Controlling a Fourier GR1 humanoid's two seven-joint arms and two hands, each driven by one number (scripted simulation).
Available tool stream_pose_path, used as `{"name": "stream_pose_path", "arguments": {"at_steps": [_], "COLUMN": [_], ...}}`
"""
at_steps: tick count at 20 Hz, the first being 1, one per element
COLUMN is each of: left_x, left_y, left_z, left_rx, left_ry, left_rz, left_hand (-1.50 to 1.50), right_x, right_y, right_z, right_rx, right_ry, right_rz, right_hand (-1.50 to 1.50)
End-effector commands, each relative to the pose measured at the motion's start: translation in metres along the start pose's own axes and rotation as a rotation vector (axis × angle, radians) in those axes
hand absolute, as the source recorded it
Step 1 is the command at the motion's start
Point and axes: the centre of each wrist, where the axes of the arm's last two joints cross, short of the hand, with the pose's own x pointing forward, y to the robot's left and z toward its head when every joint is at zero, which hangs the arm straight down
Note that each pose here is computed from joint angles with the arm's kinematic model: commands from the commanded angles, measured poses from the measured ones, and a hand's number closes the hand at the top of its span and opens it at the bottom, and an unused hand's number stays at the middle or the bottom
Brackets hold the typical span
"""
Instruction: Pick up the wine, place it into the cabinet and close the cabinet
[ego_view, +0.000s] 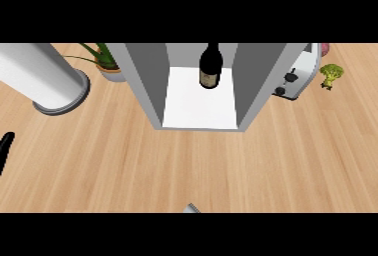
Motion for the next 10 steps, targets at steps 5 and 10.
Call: {"name": "stream_pose_path", "arguments": {"at_steps": [5, 10], "left_x": [-0.011, -0.004], "left_y": [-0.010, -0.015], "left_z": [-0.004, -0.010], "left_rx": [-0.009, 0.022], "left_ry": [0.013, -0.014], "left_rz": [0.036, 0.018], "left_hand": [-1.50, -1.50], "right_x": [0.016, 0.044], "right_y": [0.025, -0.002], "right_z": [-0.075, -0.140], "right_rx": [0.038, -0.020], "right_ry": [-0.062, -0.064], "right_rz": [-0.062, -0.038], "right_hand": [1.50, 1.50]}}
